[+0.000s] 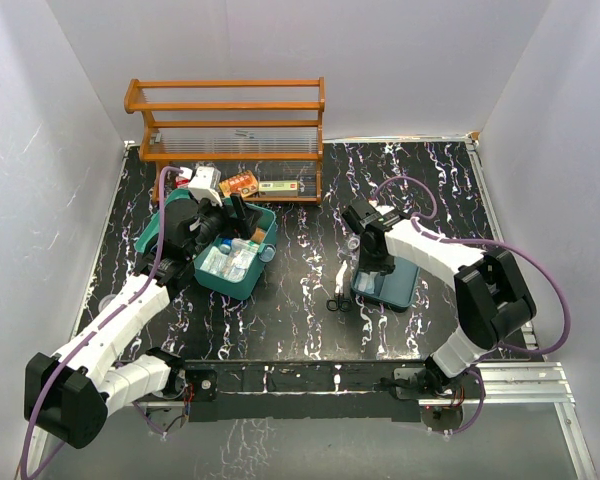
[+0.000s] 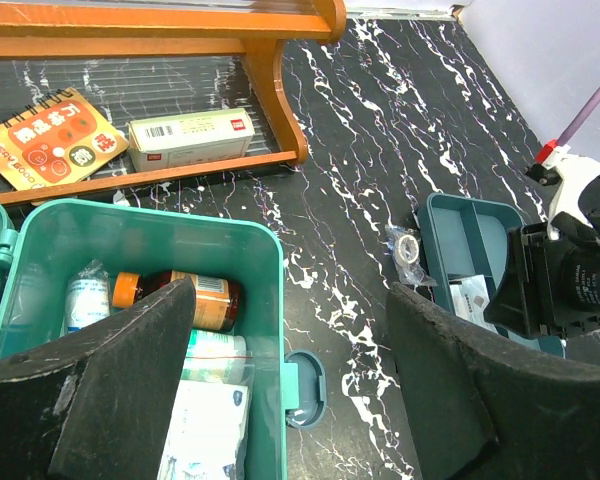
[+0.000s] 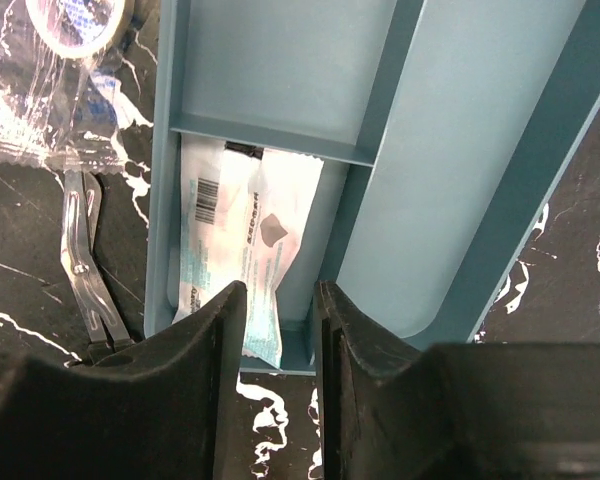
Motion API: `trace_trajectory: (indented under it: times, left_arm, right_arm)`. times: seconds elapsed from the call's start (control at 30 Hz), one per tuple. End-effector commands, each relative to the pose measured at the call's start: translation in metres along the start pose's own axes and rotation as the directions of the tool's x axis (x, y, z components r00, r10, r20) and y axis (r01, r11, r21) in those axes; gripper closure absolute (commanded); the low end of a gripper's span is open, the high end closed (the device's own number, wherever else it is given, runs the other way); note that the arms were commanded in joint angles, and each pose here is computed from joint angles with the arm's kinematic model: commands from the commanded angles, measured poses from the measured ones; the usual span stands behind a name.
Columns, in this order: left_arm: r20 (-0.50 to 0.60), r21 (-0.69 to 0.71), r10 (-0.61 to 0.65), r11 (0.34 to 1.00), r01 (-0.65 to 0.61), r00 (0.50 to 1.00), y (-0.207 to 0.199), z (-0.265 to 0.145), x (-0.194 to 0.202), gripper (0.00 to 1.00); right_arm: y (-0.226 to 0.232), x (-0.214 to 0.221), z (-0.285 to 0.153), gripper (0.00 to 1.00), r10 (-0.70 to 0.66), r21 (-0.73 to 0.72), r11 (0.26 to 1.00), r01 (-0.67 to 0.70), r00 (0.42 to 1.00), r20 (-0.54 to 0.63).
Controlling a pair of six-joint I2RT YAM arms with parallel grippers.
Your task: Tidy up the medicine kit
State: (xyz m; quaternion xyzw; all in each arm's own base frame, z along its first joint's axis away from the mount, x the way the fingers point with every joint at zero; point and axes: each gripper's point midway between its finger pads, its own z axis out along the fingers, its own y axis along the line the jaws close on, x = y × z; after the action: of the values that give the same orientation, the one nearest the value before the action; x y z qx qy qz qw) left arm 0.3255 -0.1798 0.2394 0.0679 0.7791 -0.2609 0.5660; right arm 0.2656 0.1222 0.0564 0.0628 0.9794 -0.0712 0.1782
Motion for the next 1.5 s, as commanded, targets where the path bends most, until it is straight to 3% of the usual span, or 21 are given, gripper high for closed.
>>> trace_trajectory:
  times: [0.0, 0.27, 0.5, 0.7, 0.97, 1.23, 1.37, 1.47]
  left_arm:
    - [0.049, 0.008, 0.016, 1.000, -0.017, 0.999, -0.003, -0.005, -0.017, 0.24]
    - [0.039, 0.000, 0.018, 1.000, -0.018, 0.999, -0.002, -0.005, -0.014, 0.24]
    - [0.034, 0.000, 0.018, 1.000, -0.018, 0.999, -0.001, -0.003, -0.013, 0.24]
    - [0.029, 0.000, 0.018, 1.000, -0.018, 0.999, -0.001, -0.002, -0.012, 0.24]
    - [0.026, -0.003, 0.020, 1.000, -0.020, 0.999, 0.000, -0.001, -0.012, 0.24]
    - [0.027, 0.001, 0.022, 1.000, -0.022, 0.999, -0.002, -0.001, -0.014, 0.24]
    - [0.034, 0.006, 0.023, 1.000, -0.023, 0.999, -0.003, -0.001, -0.017, 0.24]
    - [0.034, 0.009, 0.023, 1.000, -0.024, 0.999, -0.004, -0.001, -0.018, 0.24]
  right_arm:
    - [-0.003, -0.020, -0.008, 0.69, 0.050, 0.019, 0.999, -0.051, 0.996, 0.072]
    - [0.011, -0.024, -0.001, 0.89, 0.047, -0.034, 0.998, -0.045, 0.996, 0.077]
    - [0.022, -0.016, 0.010, 0.94, 0.041, -0.083, 0.996, -0.036, 0.998, 0.055]
    - [0.012, 0.002, 0.029, 0.79, 0.062, -0.023, 0.998, -0.062, 0.998, 0.015]
    - [0.020, 0.012, 0.038, 0.77, 0.074, -0.053, 0.996, -0.074, 0.997, -0.020]
    - [0.015, -0.025, -0.001, 0.73, 0.133, -0.071, 0.989, -0.126, 0.985, 0.107]
    - [0.012, -0.041, -0.019, 0.56, 0.150, -0.093, 0.986, -0.135, 0.973, 0.174]
    - [0.016, -0.051, -0.025, 0.54, 0.139, -0.122, 0.986, -0.115, 0.968, 0.210]
